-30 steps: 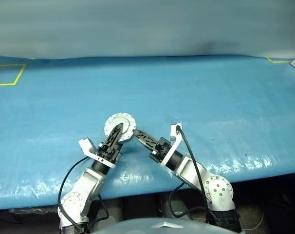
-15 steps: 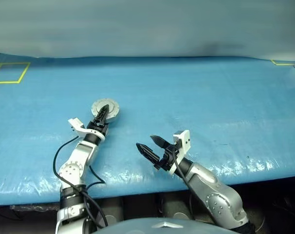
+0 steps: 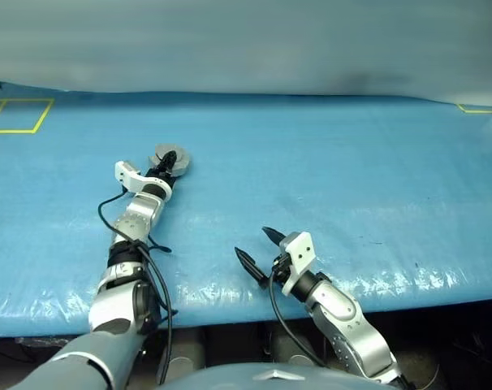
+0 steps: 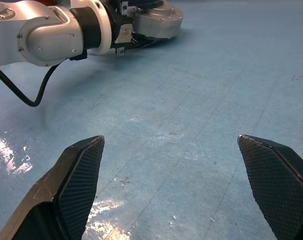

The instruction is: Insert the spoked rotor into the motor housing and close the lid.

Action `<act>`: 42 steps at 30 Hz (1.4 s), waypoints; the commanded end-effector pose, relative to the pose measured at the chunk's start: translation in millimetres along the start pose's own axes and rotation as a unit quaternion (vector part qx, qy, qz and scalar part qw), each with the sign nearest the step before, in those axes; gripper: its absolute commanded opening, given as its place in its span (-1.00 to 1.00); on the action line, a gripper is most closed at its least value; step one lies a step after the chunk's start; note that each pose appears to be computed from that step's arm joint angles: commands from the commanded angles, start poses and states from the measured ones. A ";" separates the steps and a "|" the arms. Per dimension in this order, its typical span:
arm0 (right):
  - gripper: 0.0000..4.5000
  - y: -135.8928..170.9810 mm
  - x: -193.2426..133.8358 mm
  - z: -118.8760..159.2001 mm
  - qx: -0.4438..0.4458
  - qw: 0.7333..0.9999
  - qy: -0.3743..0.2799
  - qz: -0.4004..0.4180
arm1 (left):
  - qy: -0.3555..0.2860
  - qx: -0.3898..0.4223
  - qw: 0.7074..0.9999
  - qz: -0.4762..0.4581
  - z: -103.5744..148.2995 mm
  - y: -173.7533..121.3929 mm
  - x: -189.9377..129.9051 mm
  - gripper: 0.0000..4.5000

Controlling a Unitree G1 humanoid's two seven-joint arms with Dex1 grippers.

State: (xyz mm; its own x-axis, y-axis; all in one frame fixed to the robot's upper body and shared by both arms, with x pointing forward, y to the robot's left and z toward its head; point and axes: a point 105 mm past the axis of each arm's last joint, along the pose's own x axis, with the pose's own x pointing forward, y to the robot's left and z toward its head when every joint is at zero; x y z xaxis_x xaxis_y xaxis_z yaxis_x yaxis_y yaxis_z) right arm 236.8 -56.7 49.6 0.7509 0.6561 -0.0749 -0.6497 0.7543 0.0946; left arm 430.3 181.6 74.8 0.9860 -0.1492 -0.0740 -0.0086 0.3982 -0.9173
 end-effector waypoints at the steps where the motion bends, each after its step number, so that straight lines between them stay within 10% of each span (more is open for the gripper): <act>1: 1.00 2.5 0.5 6.4 -0.008 1.000 -0.013 0.003 | 0.000 0.033 0.999 -0.023 6.1 -18.4 11.1 0.40; 5: 1.00 4.0 0.1 4.8 -0.007 1.000 -0.008 0.003 | 0.019 0.052 0.998 -0.003 2.5 -10.7 12.1 0.97; 17: 1.00 5.2 1.8 2.9 -0.010 1.000 -0.001 0.006 | 0.129 0.092 0.987 0.033 -8.2 45.2 -67.3 0.99; 22: 1.00 -0.7 1.4 4.5 -0.023 1.000 -0.008 -0.001 | 0.198 0.262 0.944 -0.026 -30.0 39.9 -124.8 0.99; 28: 1.00 -22.0 -2.4 10.5 -0.039 0.998 -0.036 -0.042 | 0.151 0.453 0.874 -0.088 -45.8 24.6 -154.3 0.99; 42: 1.00 -45.5 -13.2 15.7 -0.058 0.991 -0.061 -0.108 | 0.004 0.588 0.802 -0.099 -48.5 12.3 -184.4 0.99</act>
State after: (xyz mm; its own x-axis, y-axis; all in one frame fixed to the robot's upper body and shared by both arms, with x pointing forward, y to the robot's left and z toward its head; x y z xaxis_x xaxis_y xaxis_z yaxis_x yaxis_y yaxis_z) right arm 258.3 -99.3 54.0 0.8734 0.4869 0.0002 -0.4868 0.8733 -0.0174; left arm 240.3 168.9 49.5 0.9339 -0.3555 -0.0371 0.3571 0.9324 0.0549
